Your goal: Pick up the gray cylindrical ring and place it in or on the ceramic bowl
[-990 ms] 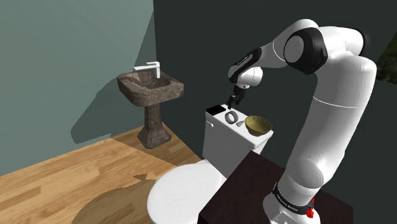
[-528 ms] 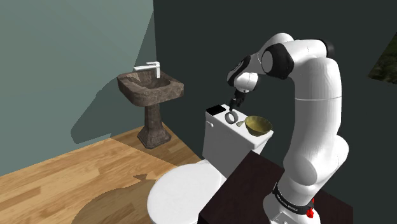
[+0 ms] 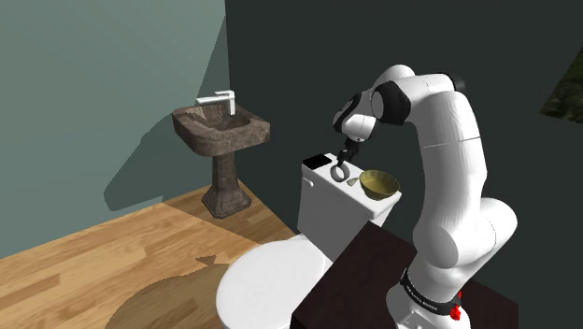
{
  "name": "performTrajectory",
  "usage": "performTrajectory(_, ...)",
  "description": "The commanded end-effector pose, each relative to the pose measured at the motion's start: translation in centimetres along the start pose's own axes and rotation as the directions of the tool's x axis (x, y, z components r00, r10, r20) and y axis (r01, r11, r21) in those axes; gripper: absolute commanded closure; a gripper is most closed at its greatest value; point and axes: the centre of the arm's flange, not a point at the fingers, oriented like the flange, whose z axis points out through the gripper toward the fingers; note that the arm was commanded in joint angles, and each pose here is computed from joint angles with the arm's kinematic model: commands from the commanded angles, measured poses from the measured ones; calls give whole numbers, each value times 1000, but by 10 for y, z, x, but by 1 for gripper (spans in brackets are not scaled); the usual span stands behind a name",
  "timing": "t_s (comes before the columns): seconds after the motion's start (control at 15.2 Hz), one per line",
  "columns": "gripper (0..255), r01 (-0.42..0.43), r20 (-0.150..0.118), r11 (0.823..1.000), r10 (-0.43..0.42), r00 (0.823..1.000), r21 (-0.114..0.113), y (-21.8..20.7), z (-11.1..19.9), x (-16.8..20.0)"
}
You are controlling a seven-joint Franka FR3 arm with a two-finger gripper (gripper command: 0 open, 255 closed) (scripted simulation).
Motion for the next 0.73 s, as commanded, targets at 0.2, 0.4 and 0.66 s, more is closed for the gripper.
performTrajectory(0.2, 0, 0, 0, 1000, 0, 1000, 0, 0, 25, 1)
performTrajectory(0.4, 0, 0, 0, 1000, 0, 1000, 0, 0, 25, 1)
performTrajectory(0.66, 0, 0, 0, 1000, 0, 1000, 0, 0, 25, 1)
